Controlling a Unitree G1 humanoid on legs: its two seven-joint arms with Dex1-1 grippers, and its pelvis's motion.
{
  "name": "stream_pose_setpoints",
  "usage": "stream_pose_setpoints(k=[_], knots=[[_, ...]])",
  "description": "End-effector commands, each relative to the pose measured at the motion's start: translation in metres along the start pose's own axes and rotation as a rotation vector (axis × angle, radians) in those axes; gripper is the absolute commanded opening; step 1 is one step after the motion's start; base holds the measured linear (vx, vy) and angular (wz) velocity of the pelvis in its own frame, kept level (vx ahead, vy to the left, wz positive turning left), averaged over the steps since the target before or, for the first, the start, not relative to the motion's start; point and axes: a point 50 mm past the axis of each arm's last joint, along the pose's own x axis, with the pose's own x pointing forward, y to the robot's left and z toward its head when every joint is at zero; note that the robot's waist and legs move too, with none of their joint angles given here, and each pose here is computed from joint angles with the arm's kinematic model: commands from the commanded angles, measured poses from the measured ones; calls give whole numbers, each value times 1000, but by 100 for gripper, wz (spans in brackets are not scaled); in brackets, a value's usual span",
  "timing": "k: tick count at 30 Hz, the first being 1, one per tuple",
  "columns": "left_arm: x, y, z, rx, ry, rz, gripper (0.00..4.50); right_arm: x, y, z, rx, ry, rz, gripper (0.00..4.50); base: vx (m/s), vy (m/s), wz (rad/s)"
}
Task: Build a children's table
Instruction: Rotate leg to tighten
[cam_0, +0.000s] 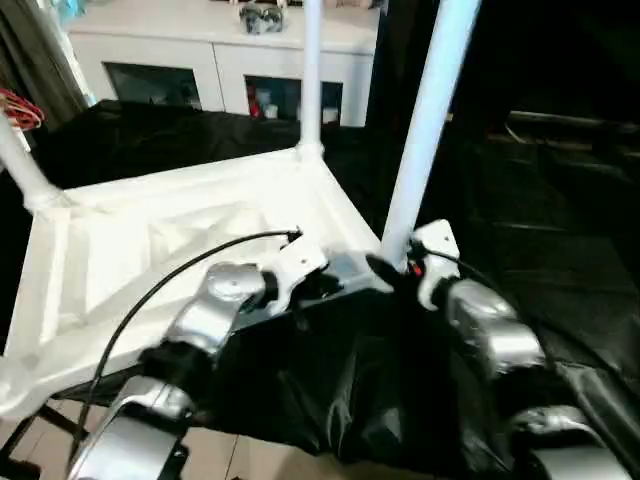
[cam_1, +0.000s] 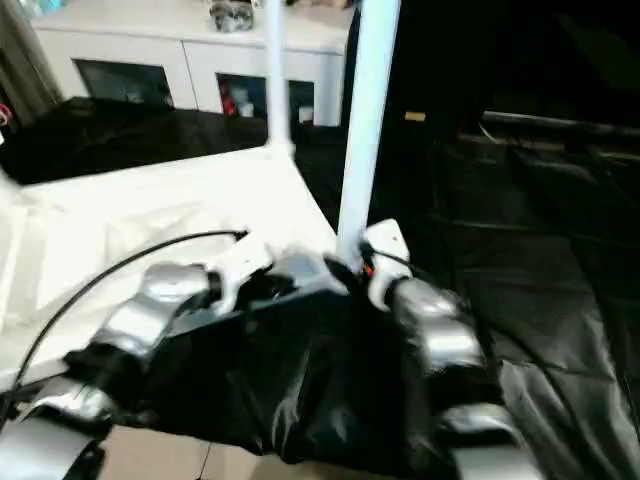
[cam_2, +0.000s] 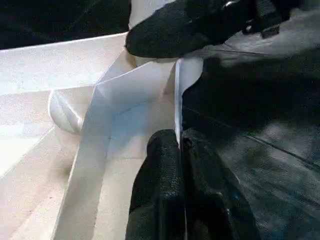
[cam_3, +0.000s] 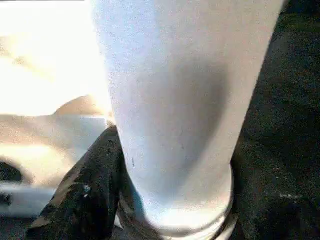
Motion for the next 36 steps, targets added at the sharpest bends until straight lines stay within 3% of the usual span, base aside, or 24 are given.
stream_pose_setpoints(k=[1,2,4,8,12,21,30,36], knots=[[21,-12,20,53,-34,-26,0,18,52,1,-40,-10,182,299,0,0,0],[21,-12,20,53,-34,-26,0,18,52,1,-40,-10,182,334,0,0,0],[18,-13,20,66,-43,-46,0,17,50,4,-6,-19,227,334,0,0,0],[13,-14,17,71,-65,-99,0,12,40,5,-27,-14,272,383,0,0,0],[0,-16,12,88,-84,-192,0,-2,23,6,-111,-5,401,383,0,0,0],[-30,-9,-2,108,-67,-307,0,-33,2,9,-182,25,674,383,0,0,0],[-43,-7,-6,102,-56,-377,0,-50,4,4,-212,120,871,308,0,0,0],[-43,-7,-5,103,-57,-384,0,-51,6,4,-209,124,892,272,0,0,0]])
